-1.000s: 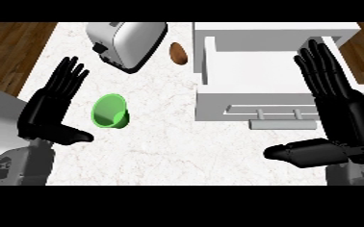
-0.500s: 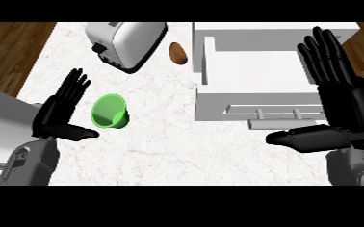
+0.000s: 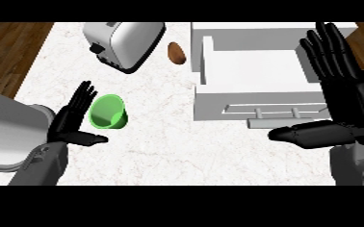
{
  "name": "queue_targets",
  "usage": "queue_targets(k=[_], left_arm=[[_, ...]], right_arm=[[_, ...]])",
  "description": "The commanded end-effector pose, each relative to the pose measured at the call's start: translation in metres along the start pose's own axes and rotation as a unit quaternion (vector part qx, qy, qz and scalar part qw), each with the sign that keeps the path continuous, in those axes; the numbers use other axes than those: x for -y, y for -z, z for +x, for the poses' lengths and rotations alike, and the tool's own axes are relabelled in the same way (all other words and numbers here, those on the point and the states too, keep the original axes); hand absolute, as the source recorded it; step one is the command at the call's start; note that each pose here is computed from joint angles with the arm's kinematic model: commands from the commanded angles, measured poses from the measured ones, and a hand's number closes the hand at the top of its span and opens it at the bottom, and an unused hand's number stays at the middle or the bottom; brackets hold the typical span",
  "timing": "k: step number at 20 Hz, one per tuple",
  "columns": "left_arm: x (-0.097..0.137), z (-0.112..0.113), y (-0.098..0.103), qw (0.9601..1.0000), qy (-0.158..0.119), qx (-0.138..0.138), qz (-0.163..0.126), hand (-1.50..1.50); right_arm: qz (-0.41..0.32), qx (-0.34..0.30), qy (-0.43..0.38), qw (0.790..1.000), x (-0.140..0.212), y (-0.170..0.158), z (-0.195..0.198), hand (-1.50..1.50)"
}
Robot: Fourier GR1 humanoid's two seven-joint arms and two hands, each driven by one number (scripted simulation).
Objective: Pick up the cup, place it into the drawer and close the drawer
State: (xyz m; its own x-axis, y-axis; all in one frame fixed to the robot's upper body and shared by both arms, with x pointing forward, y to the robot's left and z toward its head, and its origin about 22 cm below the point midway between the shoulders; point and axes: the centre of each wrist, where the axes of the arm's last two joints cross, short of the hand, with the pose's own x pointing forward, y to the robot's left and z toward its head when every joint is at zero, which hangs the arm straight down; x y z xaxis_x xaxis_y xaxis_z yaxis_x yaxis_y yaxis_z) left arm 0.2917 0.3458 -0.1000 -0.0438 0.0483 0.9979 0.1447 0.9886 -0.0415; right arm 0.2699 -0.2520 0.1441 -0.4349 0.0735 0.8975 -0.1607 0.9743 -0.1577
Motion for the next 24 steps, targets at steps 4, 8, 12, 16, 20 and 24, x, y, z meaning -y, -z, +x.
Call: queue_targets(k=[4, 8, 12, 16, 20, 24], left_arm=[[-0.012, -0.027, -0.037, 1.0000, -0.002, 0.003, 0.001, -1.50], [-0.012, -0.028, -0.036, 0.9995, -0.007, 0.025, 0.015, -1.50], [0.011, -0.030, -0.016, 0.9996, -0.003, 0.029, -0.002, -1.50], [0.015, -0.025, -0.004, 0.9994, -0.006, 0.033, -0.002, -1.50], [0.012, -0.033, -0.020, 0.9993, -0.007, 0.036, -0.008, -1.50], [0.021, -0.031, -0.009, 0.9984, -0.017, 0.051, -0.018, -1.50]], right_arm=[[0.007, -0.006, 0.005, 1.000, -0.006, -0.012, -0.007, -1.50], [0.007, -0.001, 0.011, 1.000, 0.004, 0.010, 0.015, -1.50], [0.014, -0.001, 0.003, 1.000, -0.020, 0.016, 0.003, -1.50], [0.019, 0.005, 0.009, 1.000, -0.007, 0.004, 0.007, -1.50], [0.015, -0.001, -0.003, 1.000, 0.007, 0.014, -0.004, -1.50], [0.009, 0.000, 0.008, 1.000, 0.005, 0.000, -0.004, -1.50]])
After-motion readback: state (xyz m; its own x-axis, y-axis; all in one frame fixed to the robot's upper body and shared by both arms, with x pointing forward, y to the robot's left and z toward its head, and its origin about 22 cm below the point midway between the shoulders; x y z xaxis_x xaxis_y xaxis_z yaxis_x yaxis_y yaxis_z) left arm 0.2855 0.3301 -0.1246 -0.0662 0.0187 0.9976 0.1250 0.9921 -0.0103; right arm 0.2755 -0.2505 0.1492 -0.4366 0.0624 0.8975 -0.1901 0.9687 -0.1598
